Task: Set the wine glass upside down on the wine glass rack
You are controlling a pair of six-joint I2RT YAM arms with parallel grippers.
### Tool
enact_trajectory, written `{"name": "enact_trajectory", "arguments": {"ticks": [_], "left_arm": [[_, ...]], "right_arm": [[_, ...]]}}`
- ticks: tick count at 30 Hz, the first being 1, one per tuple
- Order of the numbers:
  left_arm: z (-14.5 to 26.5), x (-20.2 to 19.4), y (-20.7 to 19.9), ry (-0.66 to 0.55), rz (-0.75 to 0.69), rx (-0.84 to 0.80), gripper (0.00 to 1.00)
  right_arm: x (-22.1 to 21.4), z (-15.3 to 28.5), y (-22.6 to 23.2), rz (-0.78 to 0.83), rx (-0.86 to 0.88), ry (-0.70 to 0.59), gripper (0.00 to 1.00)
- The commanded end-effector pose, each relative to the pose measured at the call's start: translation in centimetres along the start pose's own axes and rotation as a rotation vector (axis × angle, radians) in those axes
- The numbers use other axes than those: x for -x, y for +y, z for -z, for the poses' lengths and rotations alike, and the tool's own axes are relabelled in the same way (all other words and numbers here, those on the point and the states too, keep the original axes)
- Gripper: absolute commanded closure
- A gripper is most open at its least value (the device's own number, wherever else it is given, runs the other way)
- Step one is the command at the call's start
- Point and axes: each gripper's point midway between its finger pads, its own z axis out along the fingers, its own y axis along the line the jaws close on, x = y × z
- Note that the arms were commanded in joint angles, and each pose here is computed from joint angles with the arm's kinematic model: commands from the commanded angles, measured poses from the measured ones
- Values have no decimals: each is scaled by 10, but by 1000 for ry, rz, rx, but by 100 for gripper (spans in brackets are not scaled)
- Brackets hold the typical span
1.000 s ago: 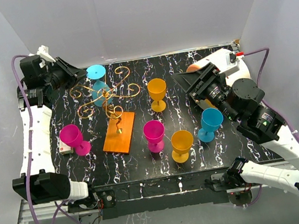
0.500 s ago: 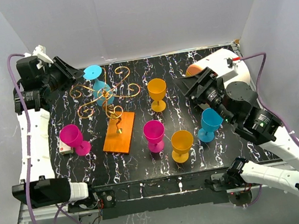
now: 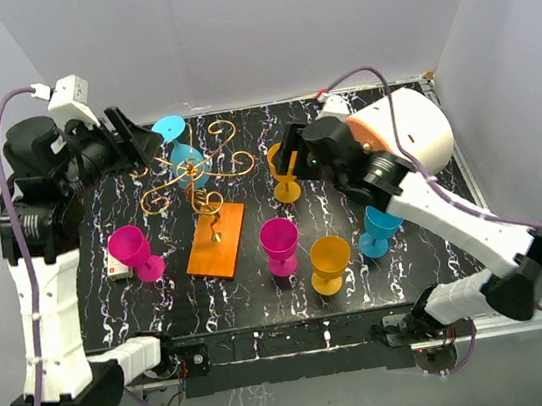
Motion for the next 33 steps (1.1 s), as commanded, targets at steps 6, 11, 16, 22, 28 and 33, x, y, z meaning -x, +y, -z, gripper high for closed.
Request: {"name": "enact_trajectory", "arguments": {"ticks": [6,11,16,22,28,33], "left_arm": [[54,1,-29,-106,-163,-53,16],[71,3,-59,-160,-226,-202,1],[75,5,-74,-160,-239,-279,1],[71,-2,-86,-150,-268,-376,2],[71,-7,-92,-134,-275,-422,1],[75,-8,-100,-135,-310,-473,1]], "right_arm": [[11,-79,-39,214,-172,94,59],[2,-111,-35,347,-123,153,60],[-3,-125,-28,380,-90,180,53],[-23,-142,-30,424,-71,255,51],[-45,-156,-30,493,-42,366,51],[-52,-159,-35,524,-48,397,63]]}}
